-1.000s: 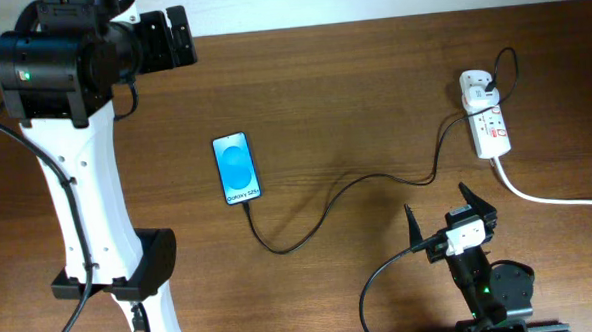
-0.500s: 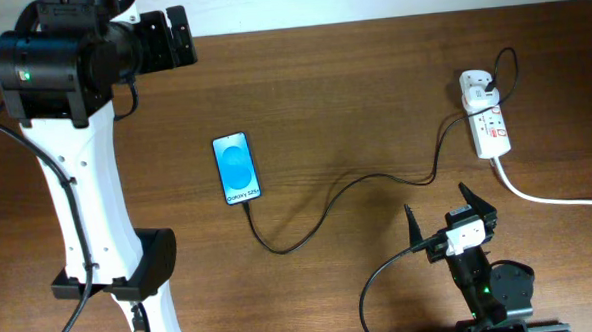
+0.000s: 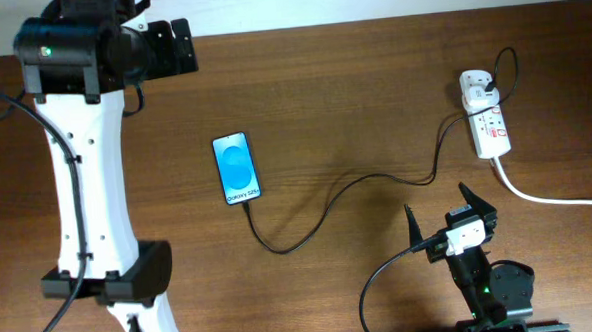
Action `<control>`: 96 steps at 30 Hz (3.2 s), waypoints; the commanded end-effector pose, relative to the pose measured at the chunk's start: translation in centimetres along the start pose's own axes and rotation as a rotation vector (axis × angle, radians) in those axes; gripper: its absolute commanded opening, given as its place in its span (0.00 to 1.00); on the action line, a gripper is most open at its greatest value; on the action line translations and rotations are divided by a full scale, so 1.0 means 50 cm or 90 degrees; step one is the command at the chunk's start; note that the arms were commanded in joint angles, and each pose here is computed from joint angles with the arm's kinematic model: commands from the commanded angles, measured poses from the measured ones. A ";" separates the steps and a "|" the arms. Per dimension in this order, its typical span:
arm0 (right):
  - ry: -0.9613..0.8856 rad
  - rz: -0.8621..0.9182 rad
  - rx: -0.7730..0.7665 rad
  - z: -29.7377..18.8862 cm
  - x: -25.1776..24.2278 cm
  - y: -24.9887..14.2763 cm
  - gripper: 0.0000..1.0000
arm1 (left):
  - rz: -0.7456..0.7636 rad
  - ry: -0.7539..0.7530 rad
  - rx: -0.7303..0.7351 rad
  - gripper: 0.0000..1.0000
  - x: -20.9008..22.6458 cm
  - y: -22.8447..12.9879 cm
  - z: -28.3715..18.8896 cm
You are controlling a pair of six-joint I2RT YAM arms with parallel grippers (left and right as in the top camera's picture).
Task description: Plug charger to phone and switch on socket
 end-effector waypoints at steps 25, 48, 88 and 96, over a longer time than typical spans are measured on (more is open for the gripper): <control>-0.001 0.003 0.001 -0.001 0.002 -0.003 0.99 | 0.185 -0.047 -0.280 0.99 0.061 -0.166 -0.092; -0.001 0.003 0.001 -0.001 0.002 -0.003 0.99 | 0.324 0.031 -0.551 0.99 0.135 -0.524 0.038; -0.001 0.003 0.001 -0.001 0.002 -0.003 0.99 | 0.371 0.076 -0.533 0.99 0.155 -0.628 0.099; -0.001 0.003 0.001 -0.001 0.002 -0.003 0.99 | 0.371 0.076 -0.533 0.99 0.155 -0.628 0.099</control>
Point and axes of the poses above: each gripper's point midway between its finger pads, its own z axis out along the fingers, its own x axis along the line the jaws close on, y = z × x, the point moved 6 cm from there along -z, back along the fingers, and after that the axes turned 1 degree about -z, right-handed, at the moved point
